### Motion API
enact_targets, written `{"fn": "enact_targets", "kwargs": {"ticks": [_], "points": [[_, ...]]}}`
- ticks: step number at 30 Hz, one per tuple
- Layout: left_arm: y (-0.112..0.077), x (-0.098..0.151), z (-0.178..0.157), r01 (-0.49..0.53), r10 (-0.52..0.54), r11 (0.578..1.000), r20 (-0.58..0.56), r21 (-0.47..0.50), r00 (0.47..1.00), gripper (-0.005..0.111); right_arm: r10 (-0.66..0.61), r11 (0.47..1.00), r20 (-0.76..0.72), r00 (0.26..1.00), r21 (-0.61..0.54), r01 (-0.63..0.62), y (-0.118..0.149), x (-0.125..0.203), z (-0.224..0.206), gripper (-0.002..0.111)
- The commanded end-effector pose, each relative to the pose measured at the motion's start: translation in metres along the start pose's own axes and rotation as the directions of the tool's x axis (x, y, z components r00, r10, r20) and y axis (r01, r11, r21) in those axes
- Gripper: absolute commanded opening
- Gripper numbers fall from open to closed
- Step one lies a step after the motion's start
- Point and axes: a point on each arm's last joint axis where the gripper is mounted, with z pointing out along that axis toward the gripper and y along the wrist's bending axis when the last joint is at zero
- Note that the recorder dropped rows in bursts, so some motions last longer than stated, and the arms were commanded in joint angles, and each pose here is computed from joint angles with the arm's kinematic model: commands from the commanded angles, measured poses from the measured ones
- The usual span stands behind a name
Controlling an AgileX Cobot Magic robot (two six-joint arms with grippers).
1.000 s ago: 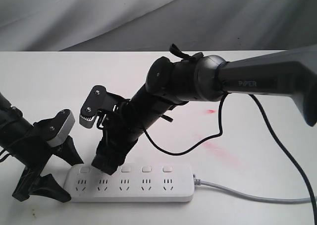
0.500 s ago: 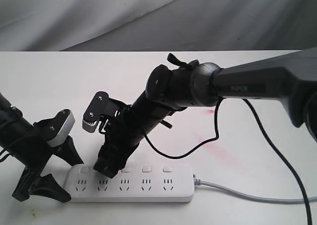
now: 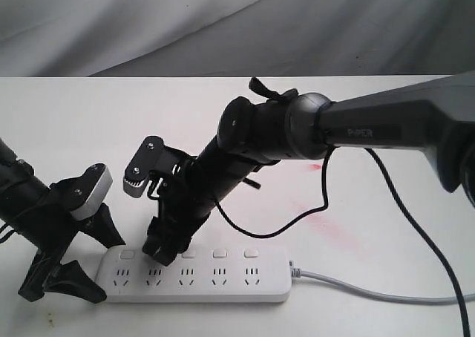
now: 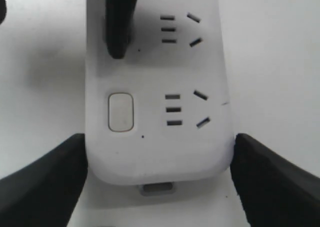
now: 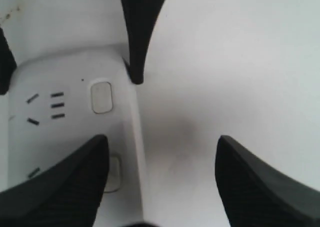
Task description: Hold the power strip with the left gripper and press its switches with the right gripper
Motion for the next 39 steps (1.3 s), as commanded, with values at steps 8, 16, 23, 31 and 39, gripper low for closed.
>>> {"fn": "enact_targets", "kwargs": {"ticks": [8, 16, 23, 31, 39], "points": [[-0.002, 0.0, 0.002, -0.014, 0.014, 1.0, -0.008, 0.012, 1.0, 0.062, -0.022, 0.998, -0.003, 1.0, 0.066, 0.022, -0.006, -0.009, -0.057, 0.057], [-0.001, 0.0, 0.002, -0.013, 0.013, 1.0, -0.011, 0.003, 1.0, 0.062, 0.063, 0.998, -0.115, 0.991, 0.014, -0.062, -0.01, 0.007, -0.069, 0.057], [-0.001, 0.0, 0.002, -0.013, 0.013, 1.0, -0.011, 0.003, 1.0, 0.062, 0.057, 0.998, -0.083, 0.995, 0.029, -0.055, -0.012, 0.005, -0.068, 0.057], [-0.001, 0.0, 0.002, -0.013, 0.013, 1.0, -0.01, 0.005, 1.0, 0.062, 0.039, 0.999, -0.134, 0.99, -0.02, -0.042, -0.008, 0.009, -0.068, 0.057], [-0.001, 0.0, 0.002, -0.01, 0.011, 1.0, -0.007, 0.003, 1.0, 0.062, 0.033, 0.999, -0.1, 0.994, -0.006, -0.033, -0.009, 0.006, -0.067, 0.057]]}}
